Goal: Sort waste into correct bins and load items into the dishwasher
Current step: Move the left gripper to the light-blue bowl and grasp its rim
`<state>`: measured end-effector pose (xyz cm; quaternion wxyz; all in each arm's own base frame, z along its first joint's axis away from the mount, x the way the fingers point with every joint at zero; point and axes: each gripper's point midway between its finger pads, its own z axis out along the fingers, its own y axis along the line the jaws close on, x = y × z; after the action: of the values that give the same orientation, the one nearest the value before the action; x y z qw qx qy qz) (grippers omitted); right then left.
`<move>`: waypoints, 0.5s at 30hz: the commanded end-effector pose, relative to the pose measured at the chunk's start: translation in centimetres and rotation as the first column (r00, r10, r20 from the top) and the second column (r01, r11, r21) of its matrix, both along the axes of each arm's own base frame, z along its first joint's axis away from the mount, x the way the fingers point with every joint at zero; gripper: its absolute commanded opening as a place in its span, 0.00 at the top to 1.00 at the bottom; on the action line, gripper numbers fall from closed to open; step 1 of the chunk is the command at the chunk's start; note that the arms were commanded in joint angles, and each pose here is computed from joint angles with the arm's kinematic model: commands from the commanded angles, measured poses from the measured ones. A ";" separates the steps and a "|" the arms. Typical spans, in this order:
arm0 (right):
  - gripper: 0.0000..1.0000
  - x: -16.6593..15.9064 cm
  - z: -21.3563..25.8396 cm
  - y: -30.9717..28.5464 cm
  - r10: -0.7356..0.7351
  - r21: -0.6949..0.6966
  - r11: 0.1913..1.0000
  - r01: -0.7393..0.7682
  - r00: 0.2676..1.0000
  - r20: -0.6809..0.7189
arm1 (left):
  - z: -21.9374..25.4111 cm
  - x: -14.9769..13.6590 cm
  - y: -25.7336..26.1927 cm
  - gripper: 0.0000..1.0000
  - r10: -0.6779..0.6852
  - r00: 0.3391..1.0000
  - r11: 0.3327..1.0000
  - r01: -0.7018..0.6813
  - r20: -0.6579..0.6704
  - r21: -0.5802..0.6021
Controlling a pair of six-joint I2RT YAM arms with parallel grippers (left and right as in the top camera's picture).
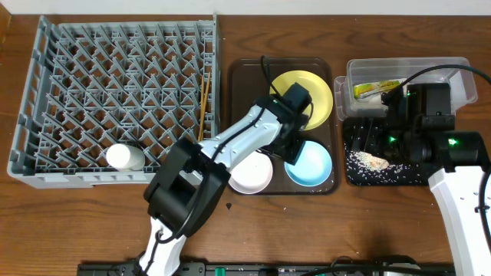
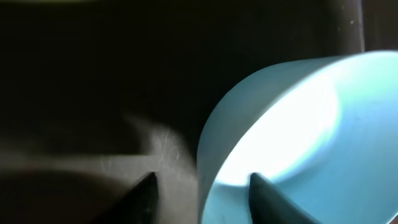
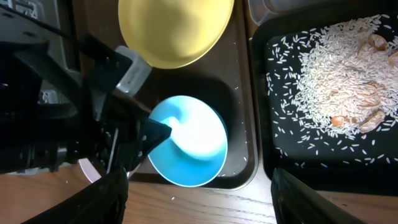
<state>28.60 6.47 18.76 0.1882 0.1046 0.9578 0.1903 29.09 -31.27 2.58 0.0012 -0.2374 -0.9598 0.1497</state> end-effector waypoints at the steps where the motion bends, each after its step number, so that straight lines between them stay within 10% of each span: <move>1: 0.28 0.1 0.4 -0.2 -0.016 -0.003 1.000 0.017 1.000 0.011 | -1.2 0.4 -0.2 0.75 0.002 1.000 1.000 -0.002 0.002 0.011; 4: 0.29 0.1 0.4 -0.2 -0.016 -0.003 1.000 0.017 1.000 0.011 | -1.3 0.5 -0.4 0.90 0.001 1.000 1.000 -0.001 0.008 0.005; 15: 0.29 0.1 0.4 -0.2 -0.016 -0.003 1.000 0.017 1.000 0.011 | -0.5 0.7 0.0 0.93 0.017 1.000 0.999 -0.018 0.021 0.026</move>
<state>28.60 6.46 18.76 0.1880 0.1059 0.9577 0.1905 29.43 -31.56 1.50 -0.0039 -0.2394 -0.9605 0.1421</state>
